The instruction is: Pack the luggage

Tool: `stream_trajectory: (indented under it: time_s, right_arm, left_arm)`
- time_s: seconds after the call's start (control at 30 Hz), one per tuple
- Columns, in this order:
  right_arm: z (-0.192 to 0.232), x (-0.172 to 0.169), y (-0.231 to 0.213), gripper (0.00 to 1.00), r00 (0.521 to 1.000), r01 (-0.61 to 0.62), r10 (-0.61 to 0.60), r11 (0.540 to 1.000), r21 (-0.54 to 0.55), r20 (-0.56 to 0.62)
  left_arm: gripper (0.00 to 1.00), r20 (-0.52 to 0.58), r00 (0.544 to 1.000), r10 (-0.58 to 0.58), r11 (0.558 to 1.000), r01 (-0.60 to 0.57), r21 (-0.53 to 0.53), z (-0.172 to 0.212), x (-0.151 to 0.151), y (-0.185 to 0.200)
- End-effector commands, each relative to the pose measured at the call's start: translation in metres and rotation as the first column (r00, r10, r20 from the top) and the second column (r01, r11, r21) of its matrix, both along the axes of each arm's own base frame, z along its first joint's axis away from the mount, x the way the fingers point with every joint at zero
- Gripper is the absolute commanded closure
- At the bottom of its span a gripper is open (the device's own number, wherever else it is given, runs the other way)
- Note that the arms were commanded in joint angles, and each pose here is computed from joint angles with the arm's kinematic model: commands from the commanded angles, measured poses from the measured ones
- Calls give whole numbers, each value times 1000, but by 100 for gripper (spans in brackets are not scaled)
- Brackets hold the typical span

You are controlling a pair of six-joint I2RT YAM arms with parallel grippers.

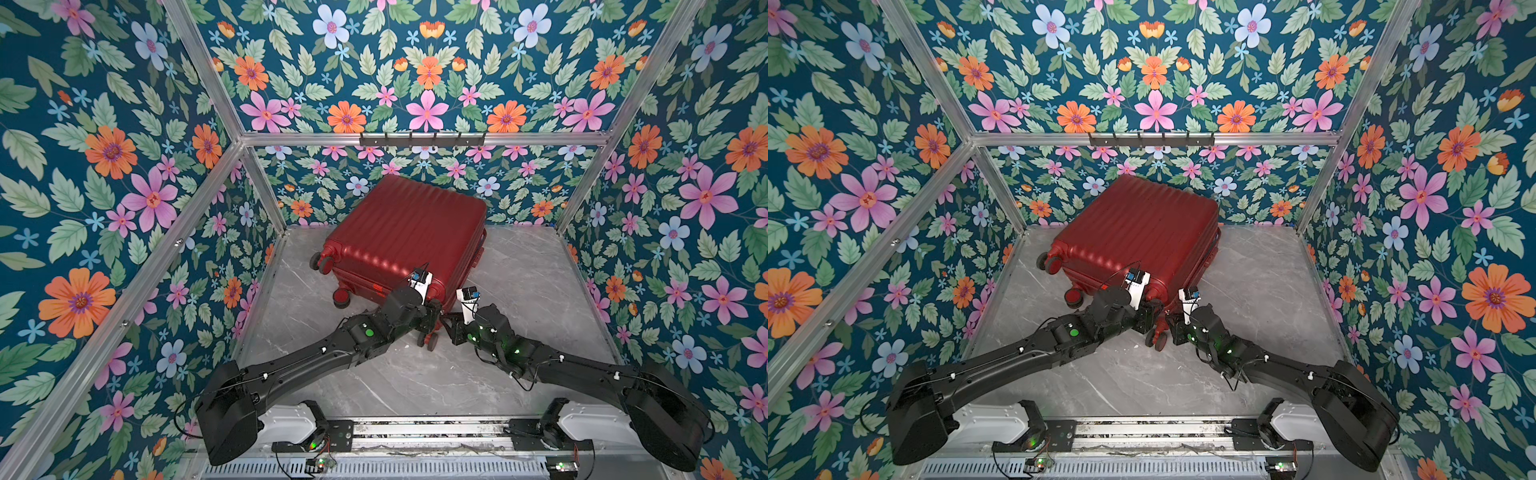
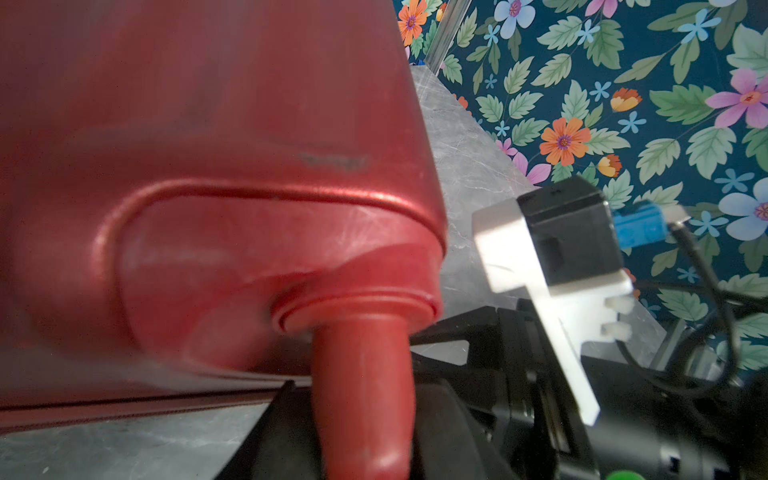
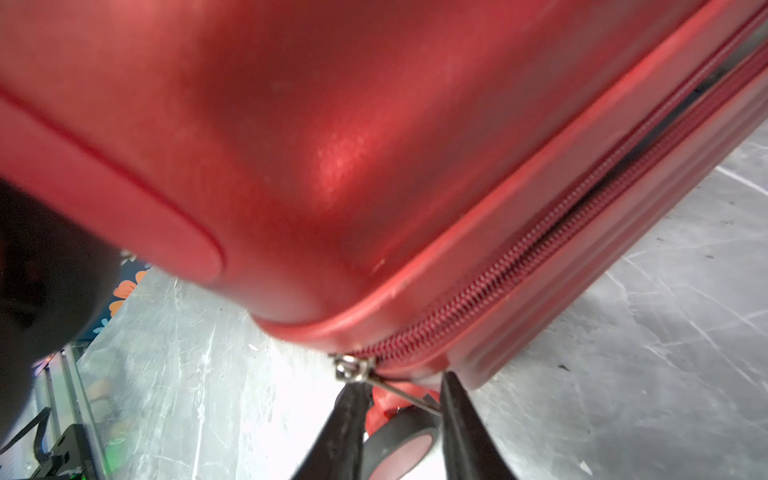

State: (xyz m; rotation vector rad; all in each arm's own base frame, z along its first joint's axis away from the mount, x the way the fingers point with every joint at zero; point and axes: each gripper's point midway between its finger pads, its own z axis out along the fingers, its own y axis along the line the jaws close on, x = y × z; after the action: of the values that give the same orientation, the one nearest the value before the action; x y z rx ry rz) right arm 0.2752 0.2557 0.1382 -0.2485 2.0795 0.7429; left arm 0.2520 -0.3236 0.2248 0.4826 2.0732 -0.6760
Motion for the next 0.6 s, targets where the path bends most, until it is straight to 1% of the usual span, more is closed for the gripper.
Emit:
stream_trajectory:
  time_s: [0.0,0.1,0.2,0.27,0.4,0.47,0.57]
  right_arm:
    - [9,6,-4,75,999,32,-33,999,6,43]
    - [11,5,0,80,999,12,-12,1000,13,47]
    - [10,5,4,80,999,-6,6,1000,9,40]
    - [8,5,5,76,999,-10,9,1000,10,35]
    - [5,7,7,66,1000,-7,6,1000,16,26]
    - [2,7,8,63,1000,-8,8,1000,14,20]
    - [-3,10,11,63,1000,-6,6,1000,13,7]
  left_arm:
    - [100,109,993,53,992,-40,-120,39,16,-5]
    - [100,109,993,54,992,-40,-122,40,16,-5]
    - [100,109,993,55,991,-41,-125,40,16,-5]
    - [100,108,993,56,991,-42,-126,40,16,-5]
    - [100,106,993,54,991,-41,-126,40,16,-5]
    - [100,105,993,54,991,-40,-129,40,16,-5]
    - [100,104,993,54,991,-40,-130,40,16,-6]
